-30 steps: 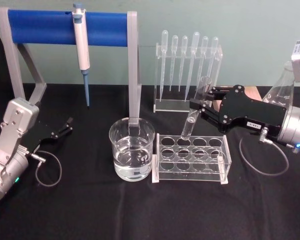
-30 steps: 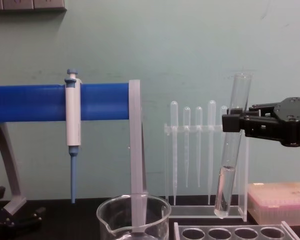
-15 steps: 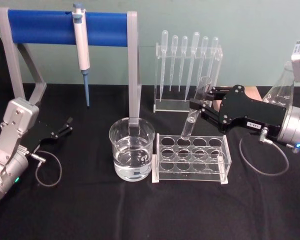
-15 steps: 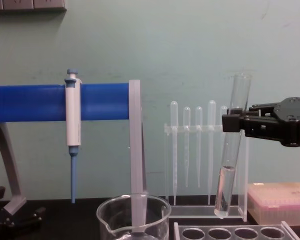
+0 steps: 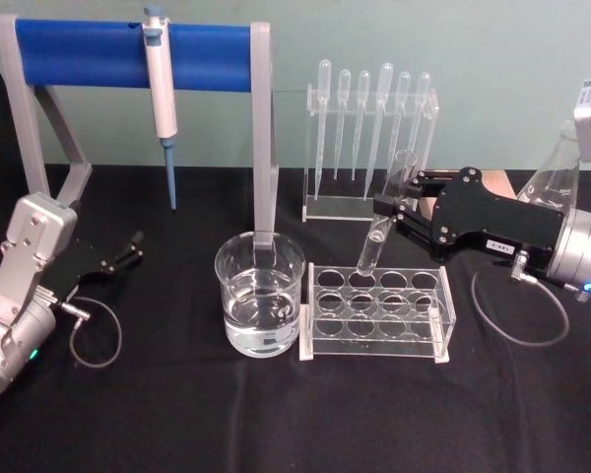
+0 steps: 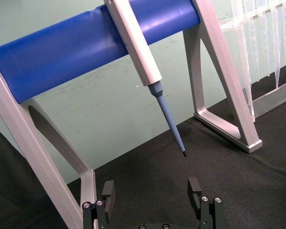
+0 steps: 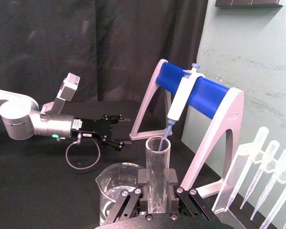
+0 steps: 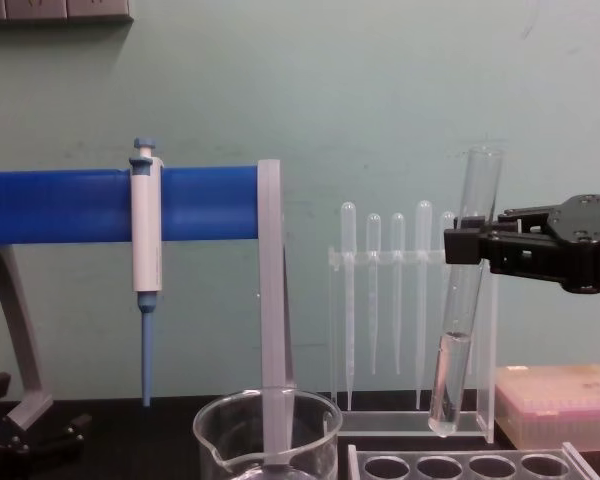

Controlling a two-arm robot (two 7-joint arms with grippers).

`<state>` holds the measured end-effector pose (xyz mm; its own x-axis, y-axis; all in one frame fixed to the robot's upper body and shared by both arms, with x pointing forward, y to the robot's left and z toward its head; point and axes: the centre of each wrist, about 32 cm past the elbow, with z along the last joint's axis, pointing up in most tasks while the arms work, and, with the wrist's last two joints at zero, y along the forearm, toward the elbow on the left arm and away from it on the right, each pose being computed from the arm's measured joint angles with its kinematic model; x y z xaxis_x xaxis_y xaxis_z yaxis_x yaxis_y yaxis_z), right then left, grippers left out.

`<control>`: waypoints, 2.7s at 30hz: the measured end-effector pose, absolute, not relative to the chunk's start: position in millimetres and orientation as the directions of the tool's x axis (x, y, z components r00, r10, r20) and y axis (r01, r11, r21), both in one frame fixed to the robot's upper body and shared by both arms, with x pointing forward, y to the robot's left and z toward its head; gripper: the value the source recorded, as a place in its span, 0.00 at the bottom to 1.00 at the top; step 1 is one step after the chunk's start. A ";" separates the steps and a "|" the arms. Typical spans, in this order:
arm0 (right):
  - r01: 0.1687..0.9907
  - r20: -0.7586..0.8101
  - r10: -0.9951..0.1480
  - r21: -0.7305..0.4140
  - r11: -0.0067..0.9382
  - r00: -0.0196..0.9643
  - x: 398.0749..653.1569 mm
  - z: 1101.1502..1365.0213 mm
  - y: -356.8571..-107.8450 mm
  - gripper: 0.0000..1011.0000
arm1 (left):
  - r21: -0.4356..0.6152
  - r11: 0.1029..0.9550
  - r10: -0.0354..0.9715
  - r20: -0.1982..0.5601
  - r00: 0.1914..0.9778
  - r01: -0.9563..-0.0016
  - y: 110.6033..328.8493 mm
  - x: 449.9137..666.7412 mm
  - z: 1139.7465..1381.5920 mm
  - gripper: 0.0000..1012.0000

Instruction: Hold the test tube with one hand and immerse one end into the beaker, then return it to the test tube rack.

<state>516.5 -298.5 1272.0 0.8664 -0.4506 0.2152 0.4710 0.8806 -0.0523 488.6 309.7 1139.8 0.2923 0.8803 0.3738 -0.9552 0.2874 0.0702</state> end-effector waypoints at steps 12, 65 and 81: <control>0.471 0.215 -0.451 -0.052 0.881 0.866 516.5 1272.0 -298.5 0.23 | 0.070 0.287 0.880 0.374 0.292 -0.955 309.7 488.6 1139.8 0.99; 0.322 0.210 -0.303 -0.062 0.945 0.929 557.7 1266.2 -207.3 0.23 | 0.070 0.287 0.880 0.374 0.292 -0.955 309.7 488.6 1139.8 0.99; 0.330 0.159 -0.311 -0.107 0.938 0.937 564.3 1233.6 -203.1 0.23 | 0.070 0.287 0.880 0.374 0.292 -0.955 309.7 488.6 1139.8 0.99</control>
